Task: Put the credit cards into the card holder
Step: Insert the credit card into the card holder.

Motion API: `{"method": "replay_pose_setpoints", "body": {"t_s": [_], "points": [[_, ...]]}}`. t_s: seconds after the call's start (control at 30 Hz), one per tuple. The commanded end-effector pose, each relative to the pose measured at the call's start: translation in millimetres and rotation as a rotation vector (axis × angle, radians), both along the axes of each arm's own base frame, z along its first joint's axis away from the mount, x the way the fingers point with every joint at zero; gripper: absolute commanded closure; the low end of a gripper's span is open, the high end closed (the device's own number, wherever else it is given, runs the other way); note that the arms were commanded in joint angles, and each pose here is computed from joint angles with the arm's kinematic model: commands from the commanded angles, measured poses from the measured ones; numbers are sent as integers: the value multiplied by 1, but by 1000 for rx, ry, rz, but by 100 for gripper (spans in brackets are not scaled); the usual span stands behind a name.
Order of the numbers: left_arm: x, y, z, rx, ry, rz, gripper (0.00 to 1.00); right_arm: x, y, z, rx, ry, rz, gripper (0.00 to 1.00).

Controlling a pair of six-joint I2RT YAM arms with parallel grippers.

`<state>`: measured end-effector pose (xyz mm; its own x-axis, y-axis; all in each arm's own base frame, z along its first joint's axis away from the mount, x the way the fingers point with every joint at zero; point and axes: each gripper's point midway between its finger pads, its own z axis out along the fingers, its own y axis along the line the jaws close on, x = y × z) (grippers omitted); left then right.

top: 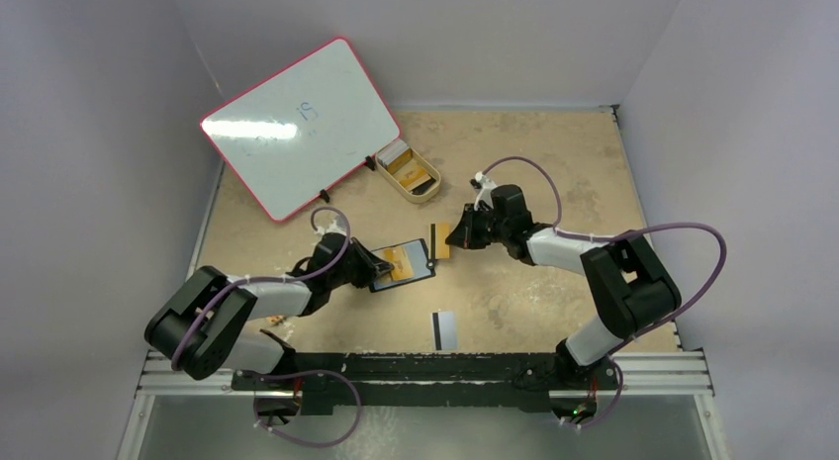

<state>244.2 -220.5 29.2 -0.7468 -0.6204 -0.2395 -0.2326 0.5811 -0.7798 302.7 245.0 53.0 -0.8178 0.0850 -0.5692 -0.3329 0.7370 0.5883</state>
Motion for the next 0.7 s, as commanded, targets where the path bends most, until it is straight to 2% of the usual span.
{"method": "replay_pose_setpoints", "body": {"t_s": [0.0, 0.27, 0.37, 0.47, 0.67], "points": [[11, -11, 13, -20, -50, 4, 100, 0, 0, 7, 16, -25, 0, 100], [14, -18, 13, -13, -64, -19, 100, -2, 1, 8, 27, -23, 1, 100], [15, -22, 15, -4, -65, -39, 91, -2, 1, 9, 31, -23, 1, 100], [18, -18, 17, 61, -46, -38, 80, -2, 0, 10, 29, -26, 0, 100], [25, 8, 31, 187, -57, 52, 62, -5, -2, 12, 26, -29, -3, 100]]}}
